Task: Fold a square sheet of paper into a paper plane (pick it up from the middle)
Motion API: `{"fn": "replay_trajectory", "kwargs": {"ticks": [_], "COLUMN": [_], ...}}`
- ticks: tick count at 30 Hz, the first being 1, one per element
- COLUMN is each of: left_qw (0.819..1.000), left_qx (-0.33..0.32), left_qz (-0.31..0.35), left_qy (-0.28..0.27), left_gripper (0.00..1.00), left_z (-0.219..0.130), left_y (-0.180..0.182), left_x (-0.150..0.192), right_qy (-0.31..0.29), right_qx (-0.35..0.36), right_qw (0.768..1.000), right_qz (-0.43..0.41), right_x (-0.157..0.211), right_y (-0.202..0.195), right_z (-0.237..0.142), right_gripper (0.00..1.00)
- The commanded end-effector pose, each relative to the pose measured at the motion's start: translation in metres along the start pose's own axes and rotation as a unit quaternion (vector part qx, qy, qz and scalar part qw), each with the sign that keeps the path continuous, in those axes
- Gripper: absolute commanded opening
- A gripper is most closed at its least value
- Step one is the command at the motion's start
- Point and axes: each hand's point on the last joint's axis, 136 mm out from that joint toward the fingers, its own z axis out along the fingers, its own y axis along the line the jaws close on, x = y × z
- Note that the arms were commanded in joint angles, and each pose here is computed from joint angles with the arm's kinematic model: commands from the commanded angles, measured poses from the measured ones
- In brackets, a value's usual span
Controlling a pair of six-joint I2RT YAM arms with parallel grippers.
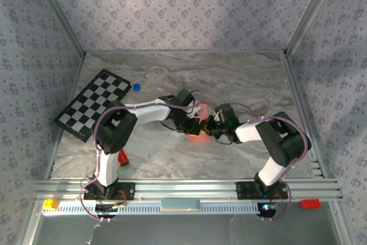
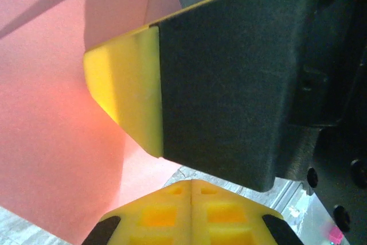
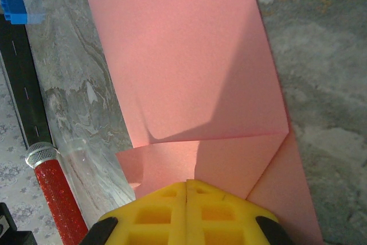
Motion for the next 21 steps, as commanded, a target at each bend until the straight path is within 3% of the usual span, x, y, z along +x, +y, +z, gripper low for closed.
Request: {"fn": "replay_trajectory", "kwargs": {"ticks": [1,21], "left_qw": [1.000,0.996], "left_qx": [-0.027,-0.079], "left_qz": [0.008,-0.009], "left_qy": [0.010,0.042], "left_gripper": [0.06,0.06], "left_z": [0.009,0.013], "left_y": [0.013,0.054], "left_x": [0.000,0.046], "right_qy": [0.005,0.008], "right_qx": [0.068,0.081], "right_qw": [0.997,0.996], "right_qz": [0.027,0.031], "right_x": [0.007,0.009], "right_y": [-0.041,-0.050], "right_z": [0.001,0.003], "right_gripper": [0.03,0.03]}}
